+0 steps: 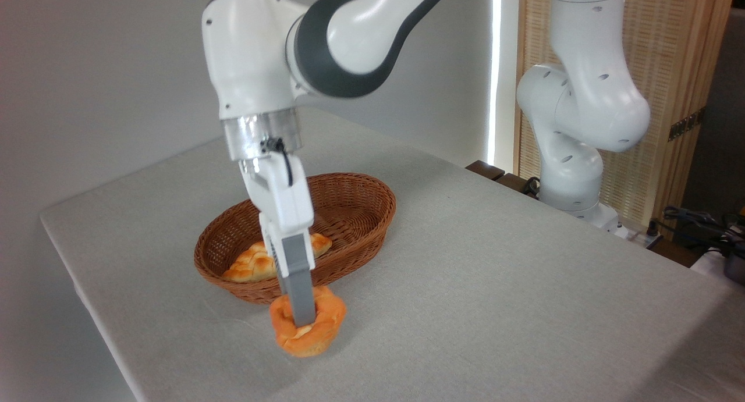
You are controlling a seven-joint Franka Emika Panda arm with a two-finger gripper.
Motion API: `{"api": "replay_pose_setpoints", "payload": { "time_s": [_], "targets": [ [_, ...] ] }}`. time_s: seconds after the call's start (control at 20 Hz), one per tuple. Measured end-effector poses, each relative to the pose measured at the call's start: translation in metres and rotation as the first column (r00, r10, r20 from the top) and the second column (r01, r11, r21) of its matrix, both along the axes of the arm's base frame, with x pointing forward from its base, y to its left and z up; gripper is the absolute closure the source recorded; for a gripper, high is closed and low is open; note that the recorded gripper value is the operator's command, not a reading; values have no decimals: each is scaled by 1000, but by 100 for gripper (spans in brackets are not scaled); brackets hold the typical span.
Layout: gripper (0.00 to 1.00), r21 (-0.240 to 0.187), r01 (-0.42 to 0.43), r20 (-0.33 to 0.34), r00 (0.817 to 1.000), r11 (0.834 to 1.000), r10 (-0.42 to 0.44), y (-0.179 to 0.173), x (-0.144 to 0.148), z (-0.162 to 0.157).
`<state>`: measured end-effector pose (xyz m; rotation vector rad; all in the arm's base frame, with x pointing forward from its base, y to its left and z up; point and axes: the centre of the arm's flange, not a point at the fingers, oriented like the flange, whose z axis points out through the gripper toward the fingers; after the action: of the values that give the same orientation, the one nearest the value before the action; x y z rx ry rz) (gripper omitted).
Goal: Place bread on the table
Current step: 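Lower the bun onto the tabletop and open the gripper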
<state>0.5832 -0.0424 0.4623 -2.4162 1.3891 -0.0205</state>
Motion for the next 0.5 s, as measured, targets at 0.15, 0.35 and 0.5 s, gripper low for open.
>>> {"api": "replay_pose_setpoints", "payload": {
  "time_s": [0.15,0.35,0.5],
  "targets": [
    [11,-2,29,-8,1000,1000,-29,-16,5,-15],
    [0,-7,42,3,999,999,-42,-20,10,-22],
    [0,-7,43,1,999,999,-43,-21,10,-25]
  ]
}}
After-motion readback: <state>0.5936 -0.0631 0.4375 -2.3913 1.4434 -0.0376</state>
